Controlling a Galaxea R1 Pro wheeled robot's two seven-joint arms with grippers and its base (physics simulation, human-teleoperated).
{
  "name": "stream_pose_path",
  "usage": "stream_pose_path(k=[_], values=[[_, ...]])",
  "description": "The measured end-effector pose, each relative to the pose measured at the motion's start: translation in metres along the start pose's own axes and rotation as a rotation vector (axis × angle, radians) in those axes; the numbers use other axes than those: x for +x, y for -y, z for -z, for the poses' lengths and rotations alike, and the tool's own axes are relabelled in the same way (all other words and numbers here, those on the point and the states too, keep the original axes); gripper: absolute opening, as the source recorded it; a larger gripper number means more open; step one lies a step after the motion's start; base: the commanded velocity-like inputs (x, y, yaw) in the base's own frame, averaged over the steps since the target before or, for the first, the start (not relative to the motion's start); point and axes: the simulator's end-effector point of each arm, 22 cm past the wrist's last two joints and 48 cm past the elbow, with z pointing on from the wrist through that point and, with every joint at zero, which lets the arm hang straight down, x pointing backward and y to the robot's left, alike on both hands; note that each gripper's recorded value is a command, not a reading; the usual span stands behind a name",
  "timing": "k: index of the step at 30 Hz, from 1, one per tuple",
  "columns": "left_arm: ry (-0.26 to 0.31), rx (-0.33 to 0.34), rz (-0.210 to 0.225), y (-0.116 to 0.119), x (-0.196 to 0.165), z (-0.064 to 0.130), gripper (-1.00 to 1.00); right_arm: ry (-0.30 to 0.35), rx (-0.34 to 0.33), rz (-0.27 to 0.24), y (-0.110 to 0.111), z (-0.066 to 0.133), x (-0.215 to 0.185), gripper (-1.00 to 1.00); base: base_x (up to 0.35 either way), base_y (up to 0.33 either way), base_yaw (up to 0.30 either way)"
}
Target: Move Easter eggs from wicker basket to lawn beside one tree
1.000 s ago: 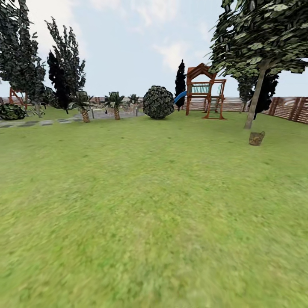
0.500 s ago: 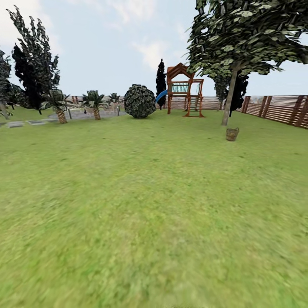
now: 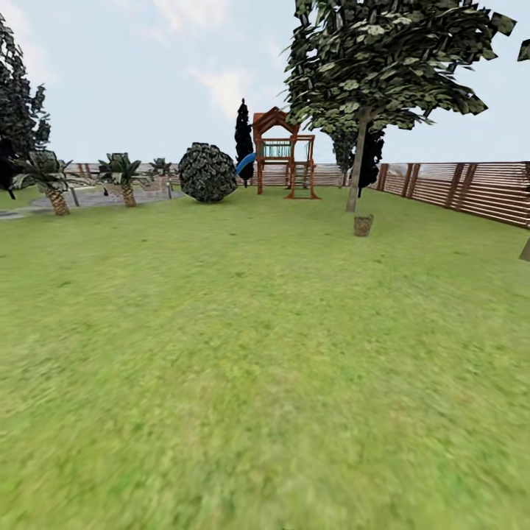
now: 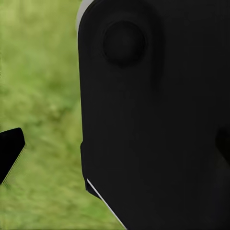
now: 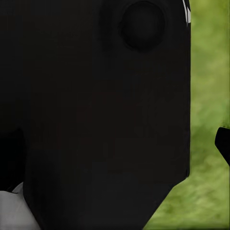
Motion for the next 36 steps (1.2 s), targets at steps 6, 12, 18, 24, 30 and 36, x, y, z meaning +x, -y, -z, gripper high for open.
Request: stream_pose_path(k=[6,12,18,24,30,36], values=[[-0.003,0.0,0.008,0.0,0.0011,0.0,1.0,-0.001,0.0,0.001,0.0001,0.0,0.0003,1.0,0.0,0.0,-0.278],[-0.006,0.0,0.012,0.0008,0.0022,0.0,1.0,-0.003,0.001,-0.001,0.0003,0.0,0.0009,1.0,0.0,0.0,-0.277],[-0.01,0.003,0.006,0.0022,0.0037,0.0,1.0,-0.006,0.001,-0.001,0.0004,0.0,0.0021,1.0,0.01,-0.008,-0.277],[-0.02,0.011,-0.001,0.0075,0.006,0.0001,1.0,-0.008,0.001,0.0,0.0004,0.0001,0.0031,1.0,0.142,-0.115,-0.277],[-0.017,0.012,-0.003,0.0089,0.0056,0.0002,1.0,-0.011,0.001,-0.001,0.0005,0.0001,0.0043,1.0,0.225,-0.145,-0.273],[-0.012,0.012,-0.006,0.0086,0.0043,0.0002,1.0,-0.012,0.002,-0.001,0.0008,0.0001,0.0047,1.0,0.298,-0.04,-0.112]])
